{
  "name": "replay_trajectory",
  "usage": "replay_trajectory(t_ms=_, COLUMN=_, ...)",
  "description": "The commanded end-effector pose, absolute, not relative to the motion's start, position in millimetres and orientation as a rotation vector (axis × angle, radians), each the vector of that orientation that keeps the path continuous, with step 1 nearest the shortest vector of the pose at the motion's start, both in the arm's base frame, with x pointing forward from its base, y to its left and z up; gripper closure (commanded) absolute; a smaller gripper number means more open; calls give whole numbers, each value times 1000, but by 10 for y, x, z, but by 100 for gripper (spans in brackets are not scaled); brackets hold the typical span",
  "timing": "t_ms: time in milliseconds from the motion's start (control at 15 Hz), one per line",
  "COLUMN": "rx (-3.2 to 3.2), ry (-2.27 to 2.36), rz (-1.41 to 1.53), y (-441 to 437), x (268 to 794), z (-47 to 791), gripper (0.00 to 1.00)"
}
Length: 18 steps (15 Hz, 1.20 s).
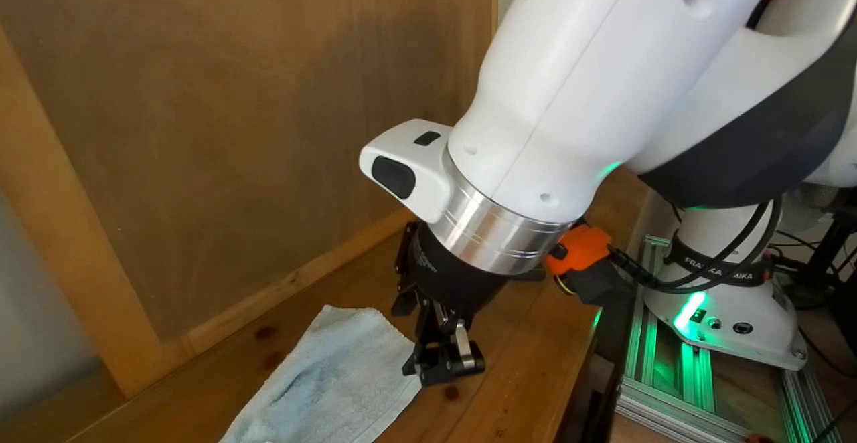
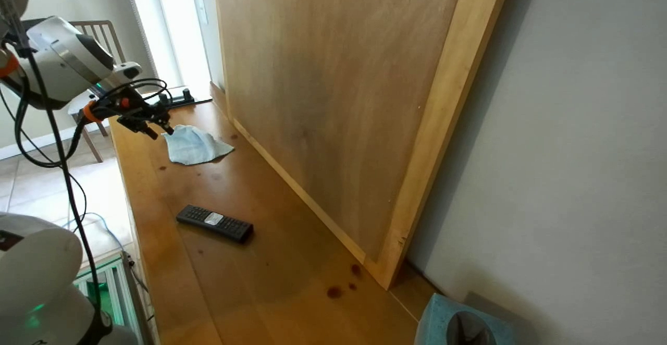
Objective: Spread the towel out
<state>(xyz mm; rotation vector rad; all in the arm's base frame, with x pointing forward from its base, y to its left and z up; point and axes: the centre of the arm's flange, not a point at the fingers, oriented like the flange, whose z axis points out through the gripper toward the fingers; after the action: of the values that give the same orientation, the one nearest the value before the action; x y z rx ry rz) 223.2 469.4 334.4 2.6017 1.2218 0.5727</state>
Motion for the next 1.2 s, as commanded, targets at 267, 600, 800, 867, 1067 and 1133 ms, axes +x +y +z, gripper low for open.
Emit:
replay_trajectory(t_ms=267, rx=2738, ry=1129, rz=709, y=4238, x=2298, z=3145, gripper=99)
replay_trajectory(t_ms=600, rx=2755, ry=1113, rz=748, y=4092, x=2386, z=2913, gripper=100)
replay_trajectory(t_ms=800, rx=2725, ry=1150, rz=811, y=4034, x=2427, z=2812, gripper=100)
replay_trajectory(t_ms=867, rx=2713, ry=1167, rz=834, y=4019, x=2434, z=2792, gripper=100)
replay_trajectory(t_ms=1067, rx=2748, ry=1266, rz=914, y=4013, x=2449, z=2737, gripper=100)
replay_trajectory(t_ms=1133, rx=2705, ry=1229, rz=858, y=4045, x=2404, z=2921, gripper=99)
